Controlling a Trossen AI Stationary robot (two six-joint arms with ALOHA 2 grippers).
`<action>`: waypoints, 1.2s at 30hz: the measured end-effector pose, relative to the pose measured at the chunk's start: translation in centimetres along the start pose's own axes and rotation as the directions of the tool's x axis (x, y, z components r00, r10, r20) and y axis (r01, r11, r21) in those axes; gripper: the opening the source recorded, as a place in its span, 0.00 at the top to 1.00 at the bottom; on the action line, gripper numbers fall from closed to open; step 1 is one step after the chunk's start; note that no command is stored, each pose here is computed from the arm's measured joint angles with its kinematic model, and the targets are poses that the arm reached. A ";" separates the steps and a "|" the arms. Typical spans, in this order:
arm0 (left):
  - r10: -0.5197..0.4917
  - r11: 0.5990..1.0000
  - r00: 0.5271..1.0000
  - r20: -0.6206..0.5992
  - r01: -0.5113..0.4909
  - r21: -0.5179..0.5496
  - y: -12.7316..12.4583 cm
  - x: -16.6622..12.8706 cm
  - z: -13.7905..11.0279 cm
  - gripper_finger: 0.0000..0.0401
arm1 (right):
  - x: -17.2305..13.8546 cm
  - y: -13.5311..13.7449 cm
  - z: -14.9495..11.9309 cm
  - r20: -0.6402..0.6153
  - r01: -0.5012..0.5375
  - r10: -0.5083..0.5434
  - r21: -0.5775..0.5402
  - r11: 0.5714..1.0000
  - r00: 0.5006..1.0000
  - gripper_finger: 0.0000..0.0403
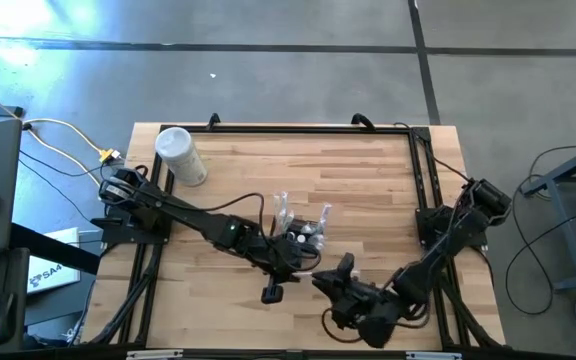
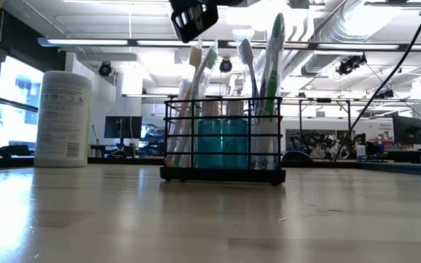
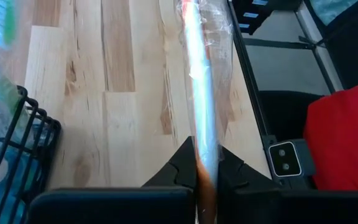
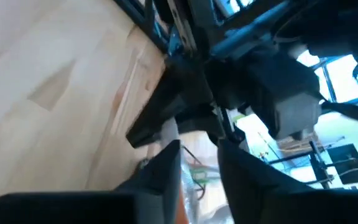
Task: Pick & Place toothbrushing station
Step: Put the orange toothbrush into the mesh organizer
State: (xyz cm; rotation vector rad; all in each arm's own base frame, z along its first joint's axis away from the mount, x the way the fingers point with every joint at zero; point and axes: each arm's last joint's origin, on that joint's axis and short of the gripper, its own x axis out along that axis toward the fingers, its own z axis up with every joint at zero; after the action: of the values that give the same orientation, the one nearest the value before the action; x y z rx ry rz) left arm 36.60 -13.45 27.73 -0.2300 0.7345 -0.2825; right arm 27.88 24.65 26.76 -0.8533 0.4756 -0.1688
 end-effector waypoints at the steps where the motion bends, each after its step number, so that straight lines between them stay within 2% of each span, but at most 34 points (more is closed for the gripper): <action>1: 0.000 1.000 1.000 0.000 0.000 0.000 0.0 0.0 0.0 0.98 | -0.3 0.1 0.2 0.011 0.006 -0.006 0.001 1.000 1.000 0.73; 6: 0.000 1.000 1.000 0.000 0.000 0.004 0.0 0.0 0.0 0.98 | -2.7 1.0 0.8 0.036 0.126 -0.126 0.006 0.992 0.991 0.59; 9: 0.002 1.000 1.000 0.006 -0.003 0.023 0.0 0.0 0.1 0.98 | -5.0 1.7 1.3 0.064 0.196 -0.203 0.092 0.976 0.977 0.53; 11: -0.018 0.998 0.998 0.056 0.014 0.059 -0.3 -0.1 0.5 0.98 | -6.8 2.2 1.7 0.095 0.206 -0.224 0.164 0.965 0.970 0.51; 14: -0.075 0.987 0.983 0.168 0.049 0.156 -1.3 -0.9 1.6 0.98 | -9.4 3.1 2.2 0.161 0.159 -0.198 0.225 0.961 0.967 0.51; 17: -0.088 0.972 0.970 0.226 0.034 0.233 -1.7 -2.1 2.3 0.98 | -11.7 4.0 2.6 0.263 0.025 -0.080 0.208 0.978 0.961 0.52; 20: -0.081 0.952 0.950 0.302 -0.016 0.307 -2.0 -3.3 3.1 0.98 | -13.6 4.6 2.9 0.354 -0.087 0.015 0.190 0.978 0.935 0.55; 23: -0.144 0.916 0.919 0.368 -0.017 0.400 -3.1 -3.8 3.6 0.98 | -14.6 4.7 3.1 0.378 -0.107 0.014 0.224 0.969 0.926 0.57; 27: -0.251 0.856 0.881 0.402 0.008 0.517 -5.1 -4.1 3.5 0.98 | -14.0 4.0 3.1 0.283 0.049 -0.146 0.323 0.945 0.948 0.59; 29: -0.257 0.835 0.871 0.419 -0.018 0.551 -5.7 -4.2 3.4 0.98 | -13.2 3.3 3.3 0.216 0.140 -0.231 0.366 0.920 0.949 0.60; 31: -0.239 0.829 0.872 0.428 -0.047 0.557 -5.9 -3.9 3.3 0.98 | -12.1 2.6 3.6 0.171 0.195 -0.277 0.383 0.903 0.946 0.60; 36: -0.221 0.838 0.871 0.440 -0.061 0.542 -5.7 -3.8 3.4 0.98 | -9.5 1.1 4.6 0.228 0.126 -0.228 0.388 0.913 0.946 0.61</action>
State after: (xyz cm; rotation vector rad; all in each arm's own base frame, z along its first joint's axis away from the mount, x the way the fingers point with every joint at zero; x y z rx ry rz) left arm 35.30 -17.18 34.30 0.2123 0.1152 -0.4839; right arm 21.62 31.60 31.72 -0.5355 0.0996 -0.2971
